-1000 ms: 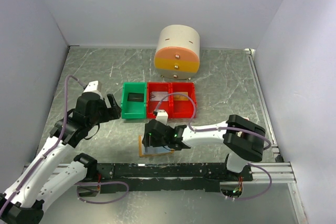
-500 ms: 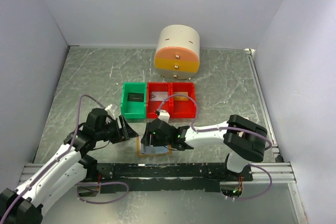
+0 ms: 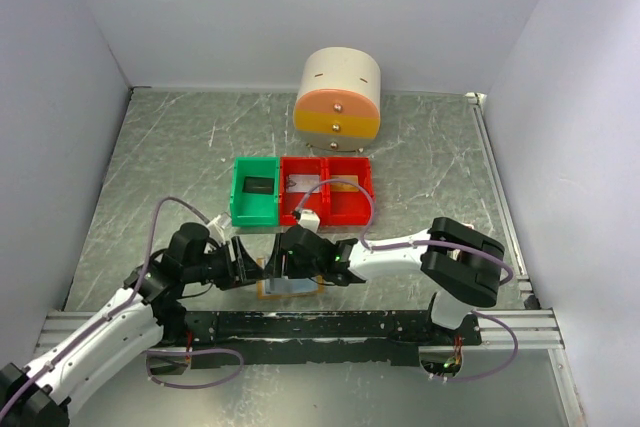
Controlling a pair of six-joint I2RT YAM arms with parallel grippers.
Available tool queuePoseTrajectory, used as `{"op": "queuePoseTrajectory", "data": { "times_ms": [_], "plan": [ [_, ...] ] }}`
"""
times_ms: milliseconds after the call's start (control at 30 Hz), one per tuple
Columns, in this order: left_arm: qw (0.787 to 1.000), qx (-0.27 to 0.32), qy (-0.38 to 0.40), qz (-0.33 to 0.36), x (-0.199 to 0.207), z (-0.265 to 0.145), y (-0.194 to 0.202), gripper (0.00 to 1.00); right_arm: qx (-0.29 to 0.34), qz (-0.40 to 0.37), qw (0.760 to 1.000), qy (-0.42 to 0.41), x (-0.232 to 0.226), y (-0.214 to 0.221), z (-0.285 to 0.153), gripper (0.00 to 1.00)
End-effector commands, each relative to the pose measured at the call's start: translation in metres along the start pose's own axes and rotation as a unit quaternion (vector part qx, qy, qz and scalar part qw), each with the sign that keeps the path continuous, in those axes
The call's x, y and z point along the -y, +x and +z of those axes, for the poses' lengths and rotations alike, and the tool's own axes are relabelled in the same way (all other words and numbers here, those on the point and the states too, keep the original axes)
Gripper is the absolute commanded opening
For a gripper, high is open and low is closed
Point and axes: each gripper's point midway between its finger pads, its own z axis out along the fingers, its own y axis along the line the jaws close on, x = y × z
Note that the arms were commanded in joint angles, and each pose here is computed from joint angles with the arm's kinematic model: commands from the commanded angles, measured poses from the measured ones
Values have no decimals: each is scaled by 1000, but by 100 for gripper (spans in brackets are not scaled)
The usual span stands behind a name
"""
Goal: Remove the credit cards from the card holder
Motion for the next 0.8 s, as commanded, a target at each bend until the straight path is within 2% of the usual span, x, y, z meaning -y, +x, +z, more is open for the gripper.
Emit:
{"op": "queuePoseTrajectory", "data": {
  "times_ms": [0,400,567,767],
  "plan": [
    [1000,-10,5,9,1,10,4,63,-71,-19,993,97,62,41,2,55],
    [999,2,4,35,4,34,2,51,-70,-15,993,91,61,39,-1,55],
    [999,11,3,47,8,44,-3,39,-69,-16,994,88,60,38,-2,55],
    [998,9,-10,59,10,48,-5,10,-64,-13,997,43,39,30,-8,57]
  ]
}}
